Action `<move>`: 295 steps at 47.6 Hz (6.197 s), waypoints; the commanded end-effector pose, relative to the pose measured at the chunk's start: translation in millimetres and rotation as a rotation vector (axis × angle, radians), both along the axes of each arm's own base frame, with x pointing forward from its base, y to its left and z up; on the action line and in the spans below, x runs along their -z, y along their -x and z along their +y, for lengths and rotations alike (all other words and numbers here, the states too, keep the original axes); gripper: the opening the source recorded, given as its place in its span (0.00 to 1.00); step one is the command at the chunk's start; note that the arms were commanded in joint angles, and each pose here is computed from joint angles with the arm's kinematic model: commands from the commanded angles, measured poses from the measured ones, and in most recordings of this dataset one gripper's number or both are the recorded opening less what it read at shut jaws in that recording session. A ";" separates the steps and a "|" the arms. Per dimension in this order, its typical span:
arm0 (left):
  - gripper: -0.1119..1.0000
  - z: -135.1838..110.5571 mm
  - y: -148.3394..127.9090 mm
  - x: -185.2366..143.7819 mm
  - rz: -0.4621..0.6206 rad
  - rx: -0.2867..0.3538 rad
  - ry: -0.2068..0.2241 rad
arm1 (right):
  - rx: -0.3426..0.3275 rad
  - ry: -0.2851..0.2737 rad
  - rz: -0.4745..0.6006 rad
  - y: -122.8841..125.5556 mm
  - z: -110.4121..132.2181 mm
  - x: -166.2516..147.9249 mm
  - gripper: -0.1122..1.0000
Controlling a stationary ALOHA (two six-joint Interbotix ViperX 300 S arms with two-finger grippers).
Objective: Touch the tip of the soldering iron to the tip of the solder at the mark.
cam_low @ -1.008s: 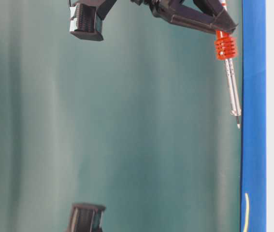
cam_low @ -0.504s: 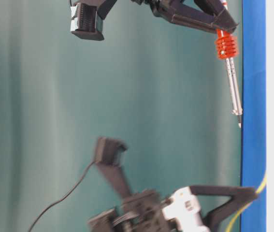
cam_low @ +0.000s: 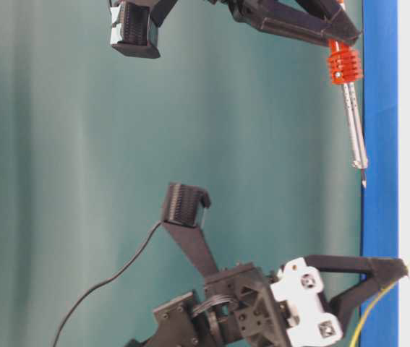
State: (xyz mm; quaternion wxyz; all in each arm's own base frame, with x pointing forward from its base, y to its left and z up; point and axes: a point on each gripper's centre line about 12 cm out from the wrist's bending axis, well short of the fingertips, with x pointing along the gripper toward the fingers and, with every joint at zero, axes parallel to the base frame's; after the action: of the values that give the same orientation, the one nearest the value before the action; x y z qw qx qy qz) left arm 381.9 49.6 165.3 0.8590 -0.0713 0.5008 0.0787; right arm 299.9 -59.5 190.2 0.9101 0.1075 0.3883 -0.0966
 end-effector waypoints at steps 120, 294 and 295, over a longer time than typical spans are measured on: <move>0.12 -0.5 -4.9 -5.2 -0.010 0.007 -0.004 | 0.015 -0.021 0.095 -30.8 -11.8 32.4 0.16; 0.12 -1.4 24.2 -53.5 -0.104 0.005 -0.021 | 0.036 -0.001 -0.048 50.6 4.9 -5.0 0.16; 0.12 -1.5 21.3 -55.0 -0.109 0.007 -0.021 | 0.037 -0.002 -0.047 50.8 4.6 -4.9 0.16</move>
State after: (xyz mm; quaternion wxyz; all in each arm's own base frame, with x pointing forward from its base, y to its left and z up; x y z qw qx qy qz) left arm 349.2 48.5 205.4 0.8731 -0.0680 0.4762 0.0796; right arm 247.2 -53.6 189.6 0.9135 0.1189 0.3734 -0.1092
